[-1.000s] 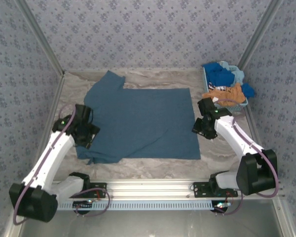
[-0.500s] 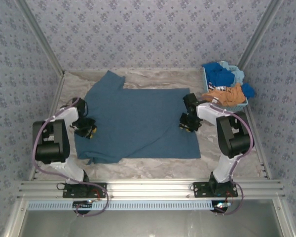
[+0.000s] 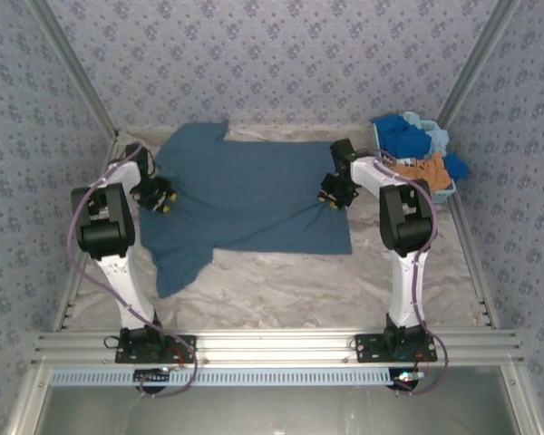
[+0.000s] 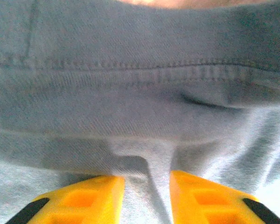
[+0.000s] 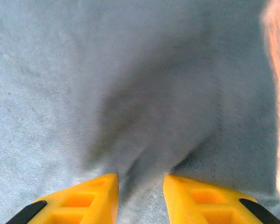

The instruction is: Fold and stack the t-shirts

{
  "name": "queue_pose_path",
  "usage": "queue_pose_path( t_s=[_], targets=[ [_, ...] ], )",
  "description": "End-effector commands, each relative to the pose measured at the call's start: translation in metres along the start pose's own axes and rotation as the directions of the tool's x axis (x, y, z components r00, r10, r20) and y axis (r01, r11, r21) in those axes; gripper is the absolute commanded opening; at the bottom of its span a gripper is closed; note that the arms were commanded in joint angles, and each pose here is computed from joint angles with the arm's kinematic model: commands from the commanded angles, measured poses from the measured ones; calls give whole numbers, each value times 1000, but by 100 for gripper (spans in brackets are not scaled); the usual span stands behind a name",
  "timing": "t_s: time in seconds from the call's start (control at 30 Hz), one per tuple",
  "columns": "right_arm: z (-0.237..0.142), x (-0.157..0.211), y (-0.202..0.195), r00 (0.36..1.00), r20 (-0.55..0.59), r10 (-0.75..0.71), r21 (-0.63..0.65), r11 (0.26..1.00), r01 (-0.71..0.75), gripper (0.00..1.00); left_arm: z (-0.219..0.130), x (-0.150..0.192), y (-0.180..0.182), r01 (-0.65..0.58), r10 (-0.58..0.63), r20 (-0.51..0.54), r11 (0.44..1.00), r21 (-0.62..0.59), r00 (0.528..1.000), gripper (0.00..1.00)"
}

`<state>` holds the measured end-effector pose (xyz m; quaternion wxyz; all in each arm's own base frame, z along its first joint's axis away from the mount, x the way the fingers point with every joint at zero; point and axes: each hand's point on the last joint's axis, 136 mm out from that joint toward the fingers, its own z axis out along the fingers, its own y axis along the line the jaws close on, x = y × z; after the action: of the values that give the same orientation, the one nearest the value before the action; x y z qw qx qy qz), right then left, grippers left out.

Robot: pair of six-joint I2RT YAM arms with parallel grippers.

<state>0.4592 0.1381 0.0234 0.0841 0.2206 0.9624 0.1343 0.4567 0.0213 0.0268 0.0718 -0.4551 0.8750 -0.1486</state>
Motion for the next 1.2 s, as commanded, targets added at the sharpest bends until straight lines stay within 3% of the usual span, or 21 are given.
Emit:
queue_pose_path(
  t_s=[0.0,0.13,0.27,0.47,0.57,0.8,1.0,1.07,1.17],
  targets=[
    [20,1,-16,997,-67,-29,78,996,35,39,-3,-22,4,-106,110,59,992,-65,992,41],
    [-15,-13,0,994,20,-107,51,993,105,49,-58,-15,19,-124,142,159,985,-117,977,50],
    [-58,-2,-4,989,94,-118,54,992,113,56,-93,44,70,-67,97,160,980,-186,982,46],
    [-82,46,-29,990,89,-112,30,994,109,55,-76,172,141,4,-11,-29,976,-219,1000,48],
    [-79,80,-46,997,17,-76,5,997,76,55,-69,206,166,10,-34,-83,963,-270,996,50],
    [-80,118,-72,997,-27,-70,-9,998,69,55,-64,205,191,25,-44,-50,943,-331,998,51],
    [-83,130,-79,997,-28,-72,-15,997,71,55,-53,192,193,33,-37,-7,954,-297,999,51],
    [-83,134,-82,997,-34,-64,-19,998,64,55,-46,186,193,25,-26,3,961,-277,1000,48],
    [-81,139,-85,998,-44,-38,-25,999,37,55,-35,183,189,16,-20,-13,967,-254,1000,35]
  ],
)
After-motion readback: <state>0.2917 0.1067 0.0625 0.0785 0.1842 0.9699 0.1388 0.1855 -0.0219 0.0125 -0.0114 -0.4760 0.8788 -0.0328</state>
